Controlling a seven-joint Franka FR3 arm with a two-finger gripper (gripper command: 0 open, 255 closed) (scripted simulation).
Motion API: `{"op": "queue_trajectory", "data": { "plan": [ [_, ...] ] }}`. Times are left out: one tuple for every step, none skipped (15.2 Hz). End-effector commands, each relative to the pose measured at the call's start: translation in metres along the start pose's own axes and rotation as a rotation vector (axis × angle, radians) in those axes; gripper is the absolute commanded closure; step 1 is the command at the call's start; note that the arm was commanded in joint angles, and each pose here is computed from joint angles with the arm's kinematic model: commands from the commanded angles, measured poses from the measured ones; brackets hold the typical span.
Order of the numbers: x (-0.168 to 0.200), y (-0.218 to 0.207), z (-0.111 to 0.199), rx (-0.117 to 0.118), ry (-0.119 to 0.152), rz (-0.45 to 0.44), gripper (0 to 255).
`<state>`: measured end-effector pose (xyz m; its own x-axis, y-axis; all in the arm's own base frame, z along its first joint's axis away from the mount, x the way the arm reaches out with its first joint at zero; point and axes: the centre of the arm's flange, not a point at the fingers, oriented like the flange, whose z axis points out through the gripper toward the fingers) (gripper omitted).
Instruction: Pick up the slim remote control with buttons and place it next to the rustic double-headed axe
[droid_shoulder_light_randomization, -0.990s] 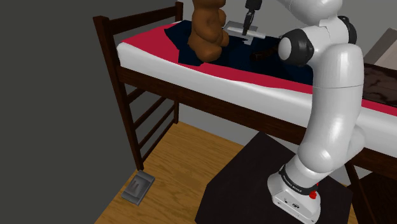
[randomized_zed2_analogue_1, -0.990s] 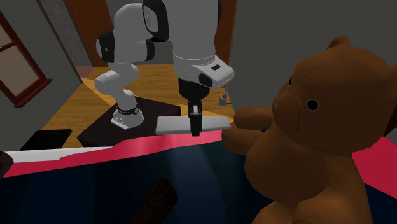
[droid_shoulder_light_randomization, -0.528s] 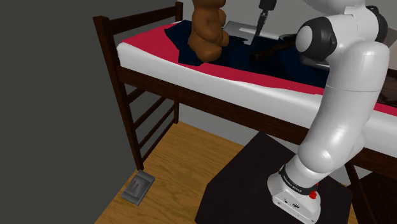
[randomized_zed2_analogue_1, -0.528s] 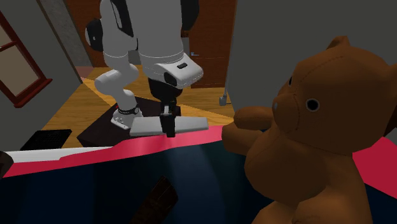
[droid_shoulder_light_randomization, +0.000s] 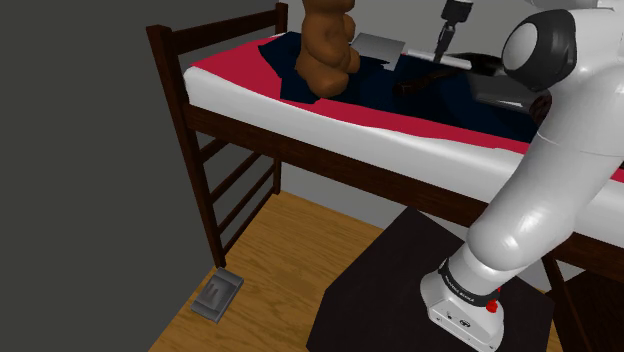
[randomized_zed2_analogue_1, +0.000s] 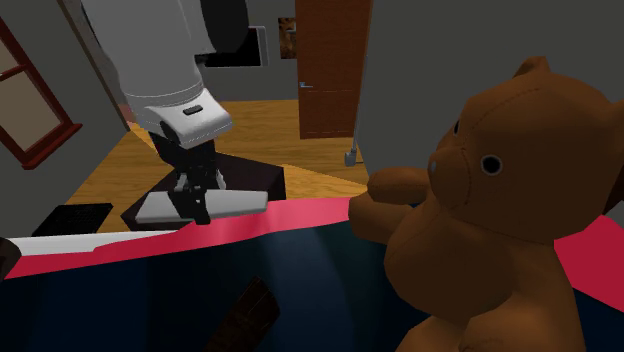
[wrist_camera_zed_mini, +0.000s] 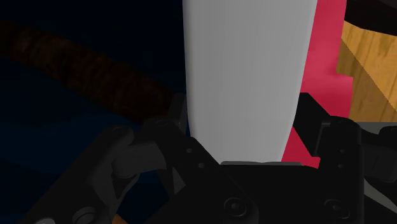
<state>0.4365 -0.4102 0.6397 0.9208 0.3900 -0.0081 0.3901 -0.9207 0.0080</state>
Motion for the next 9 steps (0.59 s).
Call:
{"op": "queue_trajectory", "data": {
  "plan": [
    [-0.025, 0.003, 0.002, 0.0, 0.0, -0.001, 255],
    [-0.038, 0.004, 0.002, 0.0, 0.0, -0.001, 255],
    [-0.051, 0.006, 0.003, 0.0, 0.0, -0.001, 255],
    [-0.064, 0.007, 0.003, 0.0, 0.0, -0.001, 255],
    [-0.078, 0.009, 0.003, 0.0, 0.0, -0.001, 255],
    [-0.091, 0.01, 0.003, 0.0, 0.0, -0.001, 255],
    [-0.104, 0.012, 0.003, 0.0, 0.0, -0.001, 255],
    [-0.117, 0.013, 0.003, 0.0, 0.0, -0.001, 255],
    [-0.13, 0.015, 0.003, 0.0, 0.0, -0.001, 255]
  ]
}}
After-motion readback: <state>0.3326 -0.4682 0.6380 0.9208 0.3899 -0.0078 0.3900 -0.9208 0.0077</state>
